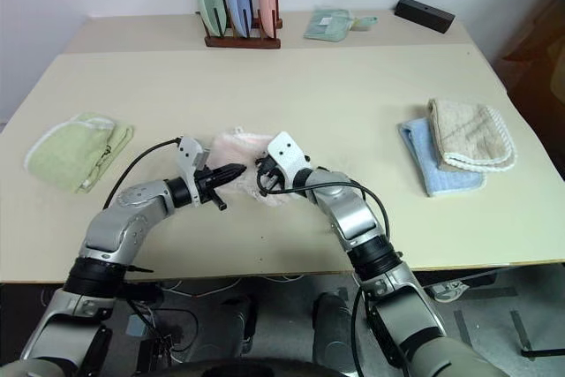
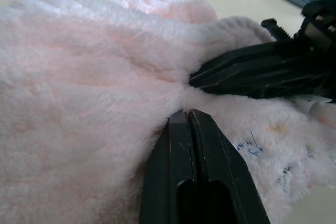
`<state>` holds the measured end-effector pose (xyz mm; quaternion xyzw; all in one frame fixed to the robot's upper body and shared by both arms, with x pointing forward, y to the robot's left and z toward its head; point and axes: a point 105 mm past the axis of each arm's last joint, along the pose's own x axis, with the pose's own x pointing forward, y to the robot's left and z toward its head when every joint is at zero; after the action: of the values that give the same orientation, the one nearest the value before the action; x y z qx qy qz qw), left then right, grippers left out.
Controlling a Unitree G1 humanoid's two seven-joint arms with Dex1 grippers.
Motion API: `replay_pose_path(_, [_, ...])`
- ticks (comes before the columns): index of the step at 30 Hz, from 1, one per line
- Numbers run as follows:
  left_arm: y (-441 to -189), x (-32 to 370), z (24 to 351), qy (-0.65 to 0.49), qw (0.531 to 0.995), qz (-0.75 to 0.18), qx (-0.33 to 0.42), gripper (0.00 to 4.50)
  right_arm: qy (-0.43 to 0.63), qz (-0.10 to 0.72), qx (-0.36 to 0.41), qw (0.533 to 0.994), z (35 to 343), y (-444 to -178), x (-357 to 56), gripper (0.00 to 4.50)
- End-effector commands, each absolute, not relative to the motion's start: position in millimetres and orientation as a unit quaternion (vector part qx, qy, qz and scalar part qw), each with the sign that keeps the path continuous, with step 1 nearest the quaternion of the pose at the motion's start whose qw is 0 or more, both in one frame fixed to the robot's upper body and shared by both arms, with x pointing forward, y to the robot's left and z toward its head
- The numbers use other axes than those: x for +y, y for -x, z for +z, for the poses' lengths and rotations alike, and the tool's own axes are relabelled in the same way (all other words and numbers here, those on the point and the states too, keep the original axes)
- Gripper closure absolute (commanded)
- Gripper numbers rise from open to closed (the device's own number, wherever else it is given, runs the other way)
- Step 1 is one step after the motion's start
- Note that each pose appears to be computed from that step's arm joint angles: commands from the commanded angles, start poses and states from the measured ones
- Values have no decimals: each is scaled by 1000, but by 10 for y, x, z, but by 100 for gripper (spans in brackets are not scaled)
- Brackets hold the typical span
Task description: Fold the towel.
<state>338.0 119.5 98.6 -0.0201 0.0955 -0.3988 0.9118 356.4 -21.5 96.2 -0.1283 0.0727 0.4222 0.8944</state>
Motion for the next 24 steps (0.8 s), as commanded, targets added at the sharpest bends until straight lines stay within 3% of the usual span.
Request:
replay_pose_path(1, [-3380,1270,962,28,918,-384,91,448,134,415,86,896,842,-3560,-288,450])
replay_pose_path(6, [-3360,1310,1111,51,922,-379,55,448,115,406,9,907,1253,-3576,-370,450])
replay_pose_path(19, [-3355,1316,1128,52,923,-379,53,448,115,407,5,906,1281,-3562,-379,450])
replay_pose_path(20, [-3331,1367,1249,54,923,-378,37,450,112,413,-8,904,1406,-3526,-428,425])
replay_pose_path(21, [-3323,1607,1448,80,934,-348,15,424,112,433,-26,894,1607,-3392,-554,398])
replay_pose_path(22, [-3297,1774,1594,97,940,-327,0,395,117,451,-37,884,1742,-3266,-626,376])
replay_pose_path(24, [-3258,1924,1718,116,944,-307,-10,317,124,470,-40,873,1845,-3122,-681,282])
